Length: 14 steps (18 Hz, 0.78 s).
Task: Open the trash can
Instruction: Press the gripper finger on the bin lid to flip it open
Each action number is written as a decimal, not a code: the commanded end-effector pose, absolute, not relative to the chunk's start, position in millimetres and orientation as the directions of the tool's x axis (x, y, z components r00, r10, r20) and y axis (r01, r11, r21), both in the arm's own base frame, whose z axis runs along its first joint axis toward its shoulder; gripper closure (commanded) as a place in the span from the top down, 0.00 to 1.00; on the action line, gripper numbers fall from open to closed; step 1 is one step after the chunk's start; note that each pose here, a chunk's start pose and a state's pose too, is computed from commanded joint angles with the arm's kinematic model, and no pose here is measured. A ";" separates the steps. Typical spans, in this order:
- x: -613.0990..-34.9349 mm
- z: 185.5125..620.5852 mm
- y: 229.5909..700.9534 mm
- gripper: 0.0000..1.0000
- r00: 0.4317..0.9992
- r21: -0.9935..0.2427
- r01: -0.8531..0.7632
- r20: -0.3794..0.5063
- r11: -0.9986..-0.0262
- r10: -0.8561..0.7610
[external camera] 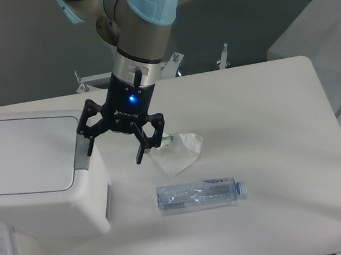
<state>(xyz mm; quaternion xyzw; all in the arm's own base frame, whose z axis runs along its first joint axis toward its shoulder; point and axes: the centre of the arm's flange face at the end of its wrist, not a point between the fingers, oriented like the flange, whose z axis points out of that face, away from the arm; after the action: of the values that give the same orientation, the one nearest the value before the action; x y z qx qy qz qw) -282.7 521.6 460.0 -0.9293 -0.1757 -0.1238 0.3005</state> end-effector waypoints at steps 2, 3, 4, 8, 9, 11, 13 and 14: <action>-280.4 460.0 522.9 1.00 0.909 -0.515 0.398 0.336 -0.759 0.248; -280.6 458.9 523.2 1.00 0.908 -0.512 0.399 0.337 -0.761 0.249; -280.8 459.9 523.4 1.00 0.909 -0.515 0.398 0.336 -0.760 0.248; -280.9 463.1 523.5 1.00 0.910 -0.519 0.397 0.333 -0.757 0.248; -280.9 463.1 523.5 1.00 0.910 -0.519 0.397 0.334 -0.757 0.248; -280.8 462.3 523.3 1.00 0.909 -0.518 0.397 0.334 -0.757 0.248; -280.8 462.3 523.3 1.00 0.909 -0.518 0.397 0.334 -0.757 0.248; -280.6 462.4 523.4 1.00 0.908 -0.518 0.399 0.336 -0.757 0.248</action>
<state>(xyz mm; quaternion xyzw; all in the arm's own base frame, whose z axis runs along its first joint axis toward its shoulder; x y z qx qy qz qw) -280.6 523.4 462.4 -0.9290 -0.1741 -0.1243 0.3021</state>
